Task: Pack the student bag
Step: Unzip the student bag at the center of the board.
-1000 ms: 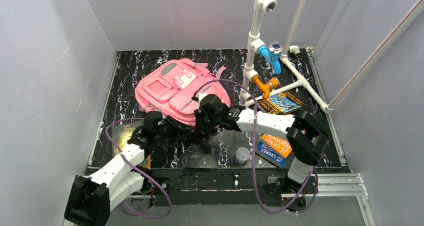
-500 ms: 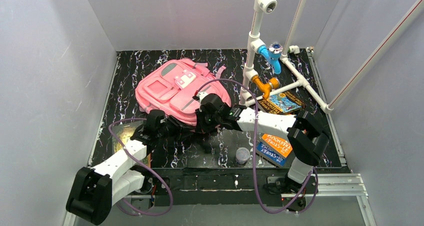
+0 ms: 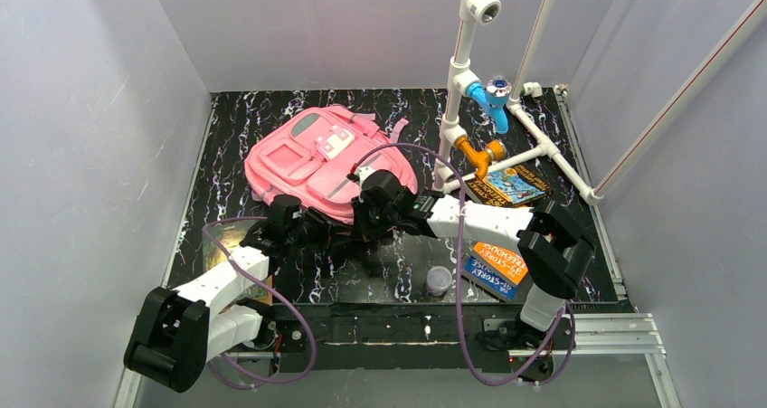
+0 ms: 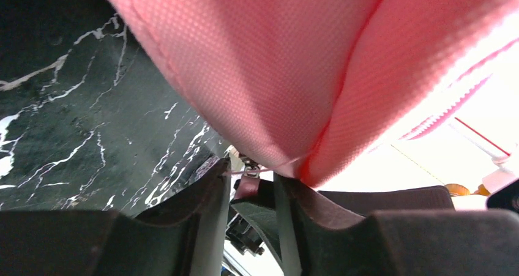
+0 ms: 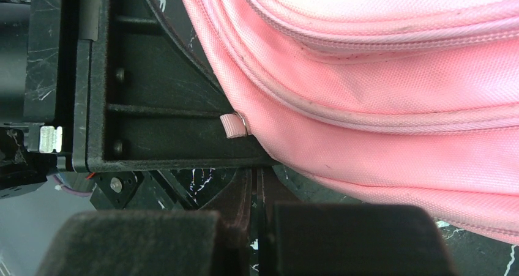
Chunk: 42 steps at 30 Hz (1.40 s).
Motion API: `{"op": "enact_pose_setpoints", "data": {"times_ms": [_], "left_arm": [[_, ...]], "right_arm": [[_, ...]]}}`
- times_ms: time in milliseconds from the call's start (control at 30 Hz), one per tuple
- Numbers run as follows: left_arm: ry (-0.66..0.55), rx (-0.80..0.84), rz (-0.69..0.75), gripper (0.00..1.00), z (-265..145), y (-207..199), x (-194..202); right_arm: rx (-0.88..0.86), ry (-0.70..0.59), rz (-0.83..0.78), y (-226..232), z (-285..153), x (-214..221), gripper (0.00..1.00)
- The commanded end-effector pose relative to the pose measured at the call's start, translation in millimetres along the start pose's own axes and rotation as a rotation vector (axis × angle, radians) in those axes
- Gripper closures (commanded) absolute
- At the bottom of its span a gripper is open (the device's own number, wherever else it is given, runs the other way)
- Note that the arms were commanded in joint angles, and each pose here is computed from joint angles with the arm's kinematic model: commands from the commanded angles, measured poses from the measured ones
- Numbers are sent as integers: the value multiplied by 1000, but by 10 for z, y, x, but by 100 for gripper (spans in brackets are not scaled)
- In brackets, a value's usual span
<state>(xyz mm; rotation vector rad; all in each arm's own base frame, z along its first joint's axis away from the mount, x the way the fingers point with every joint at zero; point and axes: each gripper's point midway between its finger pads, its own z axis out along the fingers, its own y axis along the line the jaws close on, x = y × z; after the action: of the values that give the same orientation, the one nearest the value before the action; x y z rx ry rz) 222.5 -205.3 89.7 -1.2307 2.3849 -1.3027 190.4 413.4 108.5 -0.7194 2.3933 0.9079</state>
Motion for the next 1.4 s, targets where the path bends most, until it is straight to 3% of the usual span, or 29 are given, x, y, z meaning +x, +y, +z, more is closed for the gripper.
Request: {"op": "enact_pose_setpoints", "data": {"times_ms": [0, 67, 167, 367, 467, 567, 667, 900, 1033, 1100, 1233, 1367], "left_arm": [[10, 94, -35, 73, 7, -201, 3], [4, 109, -60, 86, 12, -202, -12], [-7, 135, -52, 94, 8, -212, -27], [3, 107, -46, 100, 14, -19, -2], [15, 108, -5, 100, 4, -1, 26], [26, 112, 21, 100, -7, 9, 50], [33, 114, 56, 100, -18, 22, 66], [20, 113, 115, 100, -18, -6, 47], [8, 112, 148, 100, -15, -48, 23], [-2, 106, 149, 100, -10, -48, 6], [-14, 98, 153, 100, -12, -53, -19], [-40, 55, 174, 100, -31, 12, -74]], "right_arm": [[-157, -95, 7, 504, -74, -269, 94], [-156, -93, 25, 520, -63, -255, 92], [-112, -88, 36, 457, -81, -227, 84], [108, -137, -6, 50, -421, -307, 43], [183, -128, -159, -128, -549, -309, 33], [289, -124, -374, -365, -663, -370, 31], [256, -144, -637, -380, -615, -446, 30], [41, -231, -1121, -180, -385, -365, 34], [9, -237, -1172, -164, -258, -330, 38], [44, -226, -1160, -218, -171, -378, 48], [297, -226, -1096, -582, -110, -602, 84], [450, -246, -1039, -890, -171, -596, 99]]}}
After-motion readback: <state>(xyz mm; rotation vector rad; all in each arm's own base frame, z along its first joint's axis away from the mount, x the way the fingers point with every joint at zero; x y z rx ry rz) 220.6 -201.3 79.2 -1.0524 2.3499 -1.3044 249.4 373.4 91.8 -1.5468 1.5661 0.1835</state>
